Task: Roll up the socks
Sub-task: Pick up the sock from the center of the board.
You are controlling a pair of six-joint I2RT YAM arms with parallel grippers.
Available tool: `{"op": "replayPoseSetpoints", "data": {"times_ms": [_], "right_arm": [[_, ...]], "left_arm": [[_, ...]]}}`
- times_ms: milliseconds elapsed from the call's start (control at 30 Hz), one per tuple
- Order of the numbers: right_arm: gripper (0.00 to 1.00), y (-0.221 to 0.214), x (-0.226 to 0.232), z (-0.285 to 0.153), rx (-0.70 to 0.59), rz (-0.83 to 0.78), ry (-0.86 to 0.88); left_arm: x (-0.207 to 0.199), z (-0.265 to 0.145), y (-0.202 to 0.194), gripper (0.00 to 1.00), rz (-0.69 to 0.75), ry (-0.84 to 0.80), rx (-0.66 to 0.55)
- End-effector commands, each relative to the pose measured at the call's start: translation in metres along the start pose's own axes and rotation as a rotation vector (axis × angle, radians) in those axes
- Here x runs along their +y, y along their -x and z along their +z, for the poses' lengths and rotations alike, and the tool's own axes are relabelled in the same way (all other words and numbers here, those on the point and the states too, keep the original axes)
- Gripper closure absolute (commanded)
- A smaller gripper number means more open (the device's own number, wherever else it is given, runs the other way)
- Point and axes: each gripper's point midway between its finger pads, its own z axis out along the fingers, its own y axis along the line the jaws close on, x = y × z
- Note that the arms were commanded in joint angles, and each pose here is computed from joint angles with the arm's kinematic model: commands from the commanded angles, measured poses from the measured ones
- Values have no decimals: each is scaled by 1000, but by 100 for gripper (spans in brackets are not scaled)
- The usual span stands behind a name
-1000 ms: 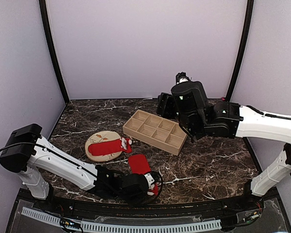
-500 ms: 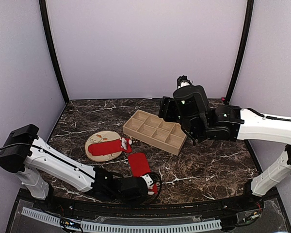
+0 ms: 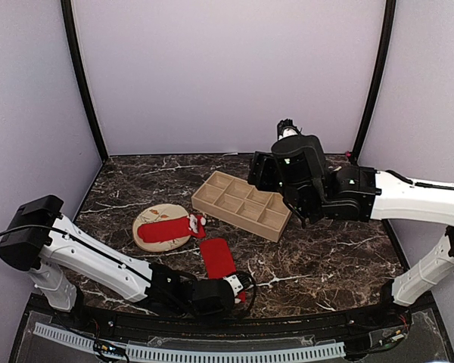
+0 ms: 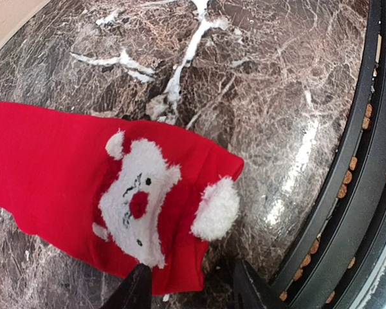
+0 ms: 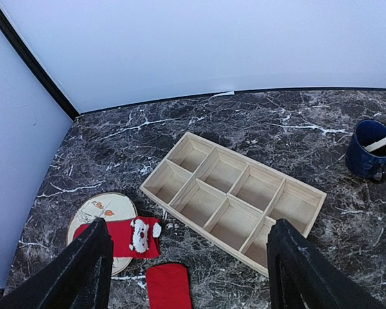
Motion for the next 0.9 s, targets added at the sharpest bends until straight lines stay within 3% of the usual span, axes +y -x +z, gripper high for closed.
{"op": "replayPoseSetpoints", "data": {"times_ms": [0, 300, 867], "right_arm": [[24, 10, -3, -3, -26, 34, 10], [24, 9, -2, -3, -24, 37, 14], [25, 9, -7, -6, -26, 46, 16]], "left_arm": [[-1, 2, -1, 56, 32, 18, 21], [-2, 7, -6, 60, 36, 21, 47], [-1, 8, -11, 86, 27, 25, 79]]}}
